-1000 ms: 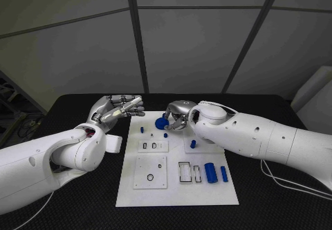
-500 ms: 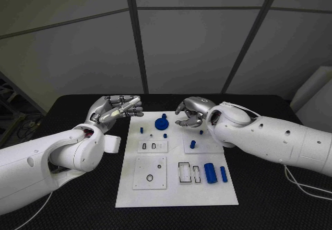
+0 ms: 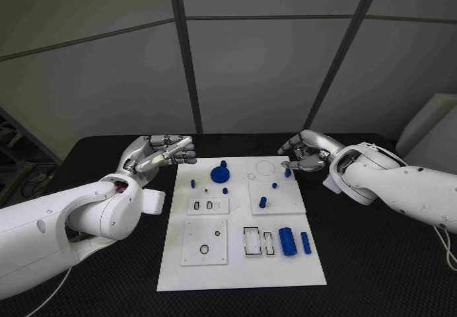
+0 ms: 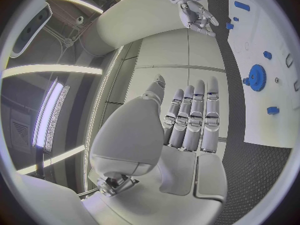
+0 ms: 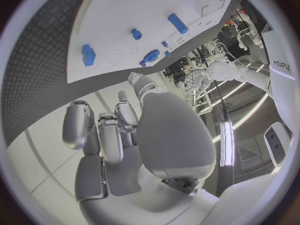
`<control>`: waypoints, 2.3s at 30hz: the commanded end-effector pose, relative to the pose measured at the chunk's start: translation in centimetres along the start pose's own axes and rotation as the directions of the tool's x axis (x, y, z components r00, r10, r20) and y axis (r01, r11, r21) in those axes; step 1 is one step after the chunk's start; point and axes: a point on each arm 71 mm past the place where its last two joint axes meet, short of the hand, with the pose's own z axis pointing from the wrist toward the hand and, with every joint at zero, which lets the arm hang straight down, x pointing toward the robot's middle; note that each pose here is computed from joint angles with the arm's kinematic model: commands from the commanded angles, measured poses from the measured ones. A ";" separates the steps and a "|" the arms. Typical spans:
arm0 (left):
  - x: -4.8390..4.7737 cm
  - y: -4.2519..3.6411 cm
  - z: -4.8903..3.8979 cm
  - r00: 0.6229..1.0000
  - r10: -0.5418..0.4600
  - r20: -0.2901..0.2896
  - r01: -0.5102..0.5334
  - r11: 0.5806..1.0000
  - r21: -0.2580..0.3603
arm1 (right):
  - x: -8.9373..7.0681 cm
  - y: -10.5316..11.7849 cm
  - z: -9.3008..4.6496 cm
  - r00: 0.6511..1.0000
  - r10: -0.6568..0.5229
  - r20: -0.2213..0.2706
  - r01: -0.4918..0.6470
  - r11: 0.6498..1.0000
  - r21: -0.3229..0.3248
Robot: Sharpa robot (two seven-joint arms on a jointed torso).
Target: Assemble the parts on the task board
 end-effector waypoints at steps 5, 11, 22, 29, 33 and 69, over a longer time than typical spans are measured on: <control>0.25 -0.02 0.16 1.000 -0.006 -0.027 0.006 1.000 0.003 | -0.4 -2.2 -0.5 0.997 0.077 0.018 -0.077 0.997 0.000; 0.19 0.06 0.26 1.000 -0.006 -0.026 0.006 1.000 0.003 | 0.3 -3.3 -0.7 0.997 0.080 -0.001 -0.080 0.996 0.034; 0.05 0.13 0.34 1.000 -0.004 -0.022 0.004 1.000 0.002 | 2.0 -4.4 -1.0 0.995 0.077 -0.059 -0.073 0.995 0.074; 0.04 0.15 0.37 1.000 -0.003 -0.021 0.003 1.000 0.002 | 2.5 -4.6 -0.9 0.995 0.073 -0.074 -0.067 0.994 0.084; 0.06 0.17 0.40 1.000 -0.004 -0.022 0.004 1.000 0.002 | 2.7 -4.7 -0.7 0.995 0.068 -0.076 -0.061 0.994 0.092; 0.13 0.25 0.44 1.000 -0.005 -0.024 0.005 1.000 -0.006 | 3.4 -4.8 0.1 0.993 0.039 -0.107 -0.026 0.993 0.114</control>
